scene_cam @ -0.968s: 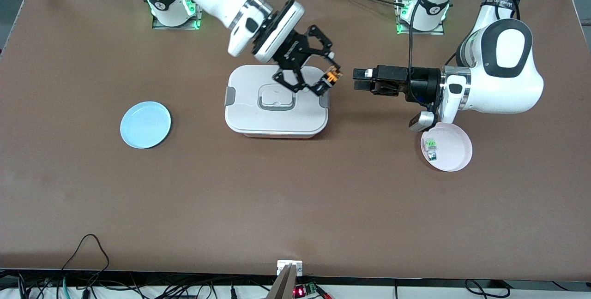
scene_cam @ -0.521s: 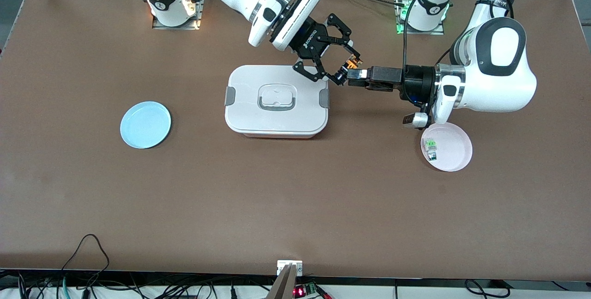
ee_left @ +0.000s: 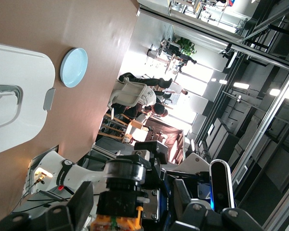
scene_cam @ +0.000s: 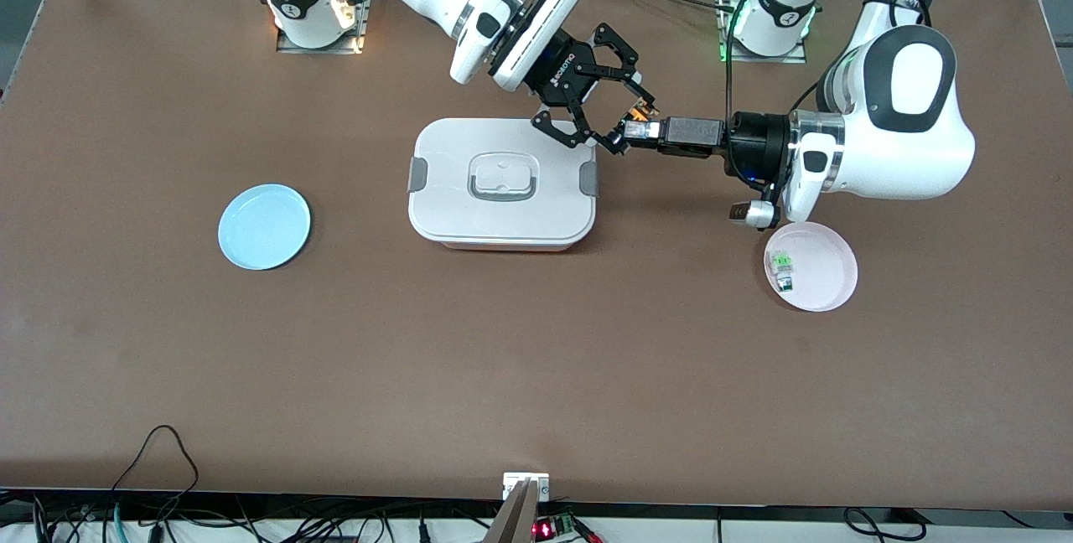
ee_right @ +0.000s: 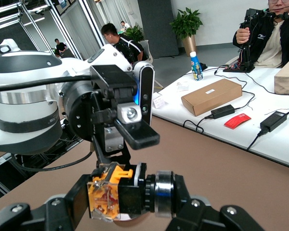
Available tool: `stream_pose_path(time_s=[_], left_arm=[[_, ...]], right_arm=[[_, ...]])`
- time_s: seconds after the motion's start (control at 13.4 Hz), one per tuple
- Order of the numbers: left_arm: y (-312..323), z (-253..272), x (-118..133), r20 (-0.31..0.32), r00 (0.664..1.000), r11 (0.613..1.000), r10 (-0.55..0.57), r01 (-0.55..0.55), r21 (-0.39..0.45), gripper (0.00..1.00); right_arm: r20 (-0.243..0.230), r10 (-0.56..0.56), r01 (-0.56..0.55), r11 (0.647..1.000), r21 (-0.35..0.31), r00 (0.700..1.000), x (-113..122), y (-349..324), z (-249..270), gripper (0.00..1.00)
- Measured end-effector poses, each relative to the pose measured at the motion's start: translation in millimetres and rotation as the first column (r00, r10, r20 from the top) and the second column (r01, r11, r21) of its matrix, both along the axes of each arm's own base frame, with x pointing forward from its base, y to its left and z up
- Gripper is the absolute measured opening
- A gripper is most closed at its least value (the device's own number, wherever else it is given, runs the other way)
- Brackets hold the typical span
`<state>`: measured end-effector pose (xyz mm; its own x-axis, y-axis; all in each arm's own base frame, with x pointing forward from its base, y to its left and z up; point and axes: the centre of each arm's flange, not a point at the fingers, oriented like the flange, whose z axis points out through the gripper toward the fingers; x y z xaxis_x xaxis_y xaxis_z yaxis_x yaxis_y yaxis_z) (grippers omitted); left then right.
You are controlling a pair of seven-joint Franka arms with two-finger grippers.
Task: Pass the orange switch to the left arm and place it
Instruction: 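Grasp the orange switch with the left gripper and open the right gripper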
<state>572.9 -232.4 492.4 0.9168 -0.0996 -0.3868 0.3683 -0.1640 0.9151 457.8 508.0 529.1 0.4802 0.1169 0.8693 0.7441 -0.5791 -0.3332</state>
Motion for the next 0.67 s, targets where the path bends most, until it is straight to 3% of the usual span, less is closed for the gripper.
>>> stream_pose_path(time_s=[0.15, 0.3, 0.67], left_arm=[[-0.2, -1.2, -2.5, -0.013, 1.0, 1.0, -0.005, 0.005, 0.001, 0.7], [0.1, -6.3, -4.5, -0.024, 1.0, 1.0, -0.006, 0.006, 0.004, 0.49], [1.2, -4.8, -4.8, -0.021, 1.0, 1.0, -0.005, 0.005, 0.004, 0.46]], right_arm=[[0.002, -0.001, 0.001, 1.0, 0.002, 1.0, 0.1, -0.1, 1.3, 0.73], [0.004, -0.003, 0.003, 1.0, 0.005, 1.0, 0.4, -0.4, 2.2, 0.73], [-0.005, -0.007, 0.007, 1.0, 0.012, 1.0, 0.0, 0.1, 3.1, 0.73]])
